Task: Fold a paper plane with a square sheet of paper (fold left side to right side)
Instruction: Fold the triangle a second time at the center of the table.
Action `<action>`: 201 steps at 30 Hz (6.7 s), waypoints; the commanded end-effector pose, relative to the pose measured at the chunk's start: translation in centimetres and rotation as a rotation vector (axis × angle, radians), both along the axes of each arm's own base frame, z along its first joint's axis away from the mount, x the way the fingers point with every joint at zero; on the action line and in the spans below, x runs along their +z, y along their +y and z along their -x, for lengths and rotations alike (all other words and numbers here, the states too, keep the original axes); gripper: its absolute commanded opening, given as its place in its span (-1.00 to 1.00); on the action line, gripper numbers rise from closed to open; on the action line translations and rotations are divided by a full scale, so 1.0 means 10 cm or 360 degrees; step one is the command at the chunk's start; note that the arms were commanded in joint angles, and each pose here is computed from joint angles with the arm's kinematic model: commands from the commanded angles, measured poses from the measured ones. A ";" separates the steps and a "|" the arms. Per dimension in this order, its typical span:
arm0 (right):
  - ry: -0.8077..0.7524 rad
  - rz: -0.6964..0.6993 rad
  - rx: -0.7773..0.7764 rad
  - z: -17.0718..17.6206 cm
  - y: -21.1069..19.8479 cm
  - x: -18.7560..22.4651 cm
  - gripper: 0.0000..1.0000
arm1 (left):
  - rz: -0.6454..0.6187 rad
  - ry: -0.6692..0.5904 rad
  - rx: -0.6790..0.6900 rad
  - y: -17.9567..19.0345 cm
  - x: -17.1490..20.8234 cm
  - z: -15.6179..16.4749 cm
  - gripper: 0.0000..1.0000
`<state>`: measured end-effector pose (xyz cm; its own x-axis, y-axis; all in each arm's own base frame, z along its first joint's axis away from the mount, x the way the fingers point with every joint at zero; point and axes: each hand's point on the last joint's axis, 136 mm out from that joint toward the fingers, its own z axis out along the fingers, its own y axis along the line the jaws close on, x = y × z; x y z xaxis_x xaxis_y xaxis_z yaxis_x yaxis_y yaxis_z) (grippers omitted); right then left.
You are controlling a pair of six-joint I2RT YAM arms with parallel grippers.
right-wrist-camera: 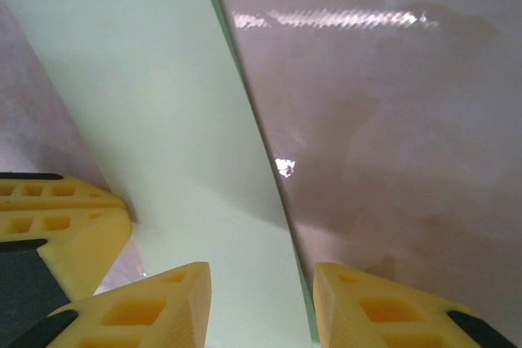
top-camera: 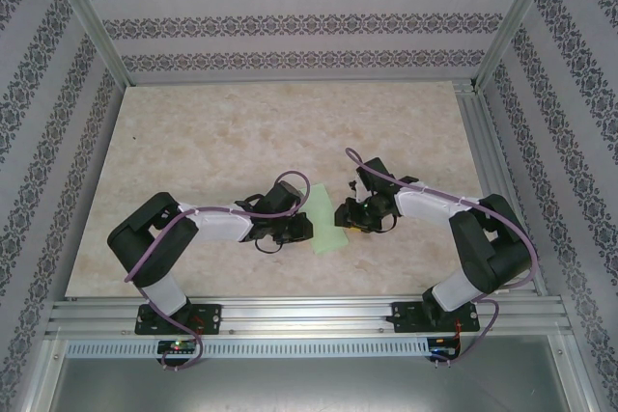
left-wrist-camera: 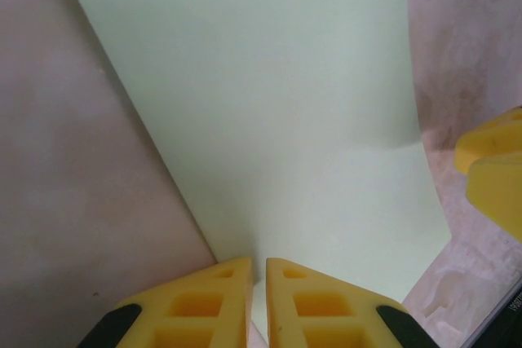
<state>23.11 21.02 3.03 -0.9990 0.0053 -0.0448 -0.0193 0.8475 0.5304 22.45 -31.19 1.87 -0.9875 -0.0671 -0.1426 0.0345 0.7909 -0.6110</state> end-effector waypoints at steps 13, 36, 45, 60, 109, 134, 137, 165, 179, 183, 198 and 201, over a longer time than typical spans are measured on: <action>0.0121 -0.0038 -0.0067 0.14 -0.05 -0.11 -0.23 | -0.0063 0.0000 0.0000 0.03 -0.05 0.03 -0.69; 0.0118 -0.0175 -0.0089 0.11 0.07 0.06 -0.27 | -0.0055 -0.0007 -0.0004 0.02 -0.04 0.02 -0.70; 0.0090 -0.0112 -0.0053 0.05 0.05 0.13 -0.27 | -0.0055 -0.0004 -0.0003 0.02 -0.05 0.03 -0.70; 0.0157 -0.0156 -0.0074 0.08 0.11 0.07 -0.26 | -0.0044 -0.0003 0.0000 0.02 -0.06 0.04 -0.70; 0.0230 -0.0255 -0.0188 -0.02 0.12 -0.08 -0.25 | -0.0051 -0.0017 -0.0010 0.01 -0.03 0.02 -0.71; 0.0179 -0.0333 -0.0082 -0.36 0.23 0.02 -0.35 | -0.0039 -0.0049 -0.0010 0.03 0.00 0.02 -0.71; 0.0189 -0.0341 -0.0068 -0.37 0.26 0.01 -0.36 | -0.0036 -0.0056 -0.0011 0.02 0.01 0.01 -0.71; -0.0094 -0.0453 -0.0531 -0.56 0.31 0.52 -1.00 | -0.0116 -0.0712 -0.0056 0.64 1.45 -0.32 0.32; -0.0231 -0.0308 -0.0419 -0.27 -0.07 1.11 -1.00 | -0.0146 -0.0754 0.0003 0.79 1.53 -0.27 0.34; -0.0293 -0.0228 -0.0388 -0.33 -0.13 1.20 -1.00 | -0.0142 -0.0753 0.0005 0.79 1.53 -0.27 0.35; -0.0236 -0.0268 -0.0305 -0.65 0.48 0.78 -0.97 | 0.0000 -0.0766 -0.0160 0.61 1.44 -0.10 0.34; -0.0200 -0.0241 -0.0324 -0.66 0.49 0.66 -0.97 | 0.0032 -0.0775 -0.0214 0.51 1.39 -0.03 0.34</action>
